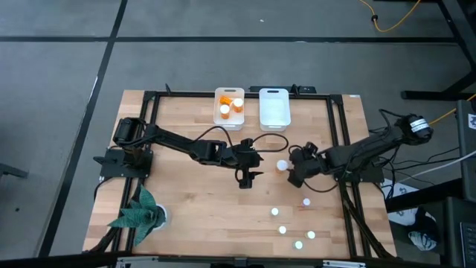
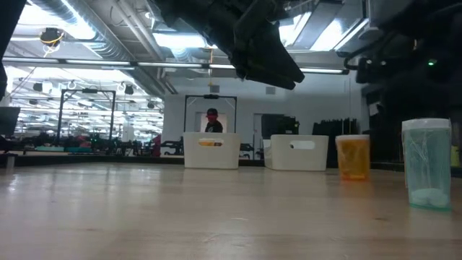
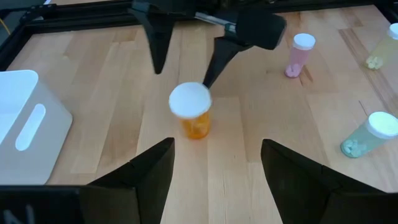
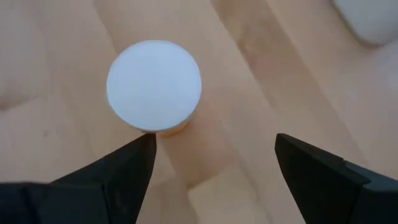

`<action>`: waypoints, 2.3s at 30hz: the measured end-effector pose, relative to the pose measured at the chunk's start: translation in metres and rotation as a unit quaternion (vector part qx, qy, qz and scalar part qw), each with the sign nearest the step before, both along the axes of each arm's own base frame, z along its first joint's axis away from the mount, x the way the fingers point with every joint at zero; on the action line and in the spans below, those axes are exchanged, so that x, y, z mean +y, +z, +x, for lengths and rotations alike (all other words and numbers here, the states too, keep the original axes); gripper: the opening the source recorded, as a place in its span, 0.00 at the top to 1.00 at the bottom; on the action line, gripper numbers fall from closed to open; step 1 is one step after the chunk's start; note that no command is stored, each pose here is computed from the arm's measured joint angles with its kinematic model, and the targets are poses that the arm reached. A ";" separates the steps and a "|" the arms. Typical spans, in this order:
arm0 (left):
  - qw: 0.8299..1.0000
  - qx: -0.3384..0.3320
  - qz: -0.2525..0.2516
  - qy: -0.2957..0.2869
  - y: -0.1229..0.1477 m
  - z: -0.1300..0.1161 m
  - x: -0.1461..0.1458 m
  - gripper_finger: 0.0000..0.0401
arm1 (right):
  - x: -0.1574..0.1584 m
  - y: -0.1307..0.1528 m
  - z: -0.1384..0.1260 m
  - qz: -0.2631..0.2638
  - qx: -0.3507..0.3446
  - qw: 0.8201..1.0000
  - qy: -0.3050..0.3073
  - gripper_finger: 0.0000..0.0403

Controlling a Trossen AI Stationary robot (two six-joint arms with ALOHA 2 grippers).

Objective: Pick and place medicine bottles into bin by pill shape (circle, oval)
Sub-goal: Put the orange capsule bottle into the left white bin

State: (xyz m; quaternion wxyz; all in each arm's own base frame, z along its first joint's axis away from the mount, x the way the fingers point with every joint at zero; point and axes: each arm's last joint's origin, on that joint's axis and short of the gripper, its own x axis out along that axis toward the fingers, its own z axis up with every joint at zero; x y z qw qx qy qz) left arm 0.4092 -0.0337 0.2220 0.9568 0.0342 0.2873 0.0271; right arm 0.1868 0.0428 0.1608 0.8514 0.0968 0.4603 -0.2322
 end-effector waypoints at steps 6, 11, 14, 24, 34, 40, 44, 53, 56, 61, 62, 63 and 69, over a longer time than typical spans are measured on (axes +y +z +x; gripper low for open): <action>1.000 0.000 0.000 0.000 0.000 0.000 0.000 0.42 | -0.011 0.004 0.010 -0.013 -0.028 1.000 0.003 0.18; 1.000 0.000 0.000 0.000 0.000 0.000 0.000 0.42 | -0.017 0.006 0.014 -0.016 -0.044 0.999 -0.002 0.18; 1.000 0.000 0.000 0.000 0.000 0.000 0.000 0.42 | -0.019 0.005 0.013 -0.016 -0.034 0.999 -0.006 0.18; 0.999 -0.006 0.025 0.037 0.001 0.000 0.002 0.42 | -0.023 0.016 -0.004 -0.019 0.047 0.995 -0.090 0.18; 0.986 -0.046 -0.076 0.138 0.005 0.004 0.030 0.43 | -0.027 0.059 -0.013 -0.057 0.075 0.988 -0.122 0.18; 0.983 -0.017 -0.053 0.176 0.019 0.002 0.057 0.44 | -0.027 0.061 -0.013 -0.056 0.070 0.988 -0.123 0.18; 0.971 0.046 -0.031 0.232 0.048 -0.003 0.087 0.45 | -0.027 0.061 -0.013 -0.057 0.070 0.988 -0.122 0.18; 0.967 0.110 -0.083 0.216 0.053 -0.010 0.123 0.45 | -0.027 0.061 -0.013 -0.058 0.073 0.988 -0.121 0.18; 0.977 0.112 -0.087 0.156 0.039 0.005 0.106 0.45 | -0.026 0.060 -0.015 -0.051 0.085 0.988 -0.118 0.18; 0.987 0.111 -0.074 0.094 0.004 0.032 0.074 0.45 | -0.025 0.058 -0.023 -0.032 0.118 0.984 -0.130 0.18; 0.985 0.124 -0.073 0.090 -0.005 0.035 0.070 0.45 | -0.024 0.058 -0.025 -0.033 0.125 0.983 -0.133 0.18; 0.984 0.138 -0.072 0.088 -0.013 0.036 0.068 0.45 | -0.023 0.058 -0.027 -0.034 0.129 0.981 -0.138 0.18; 0.981 0.162 -0.075 0.076 -0.045 0.046 0.060 0.45 | -0.018 0.058 -0.031 -0.032 0.134 0.979 -0.148 0.18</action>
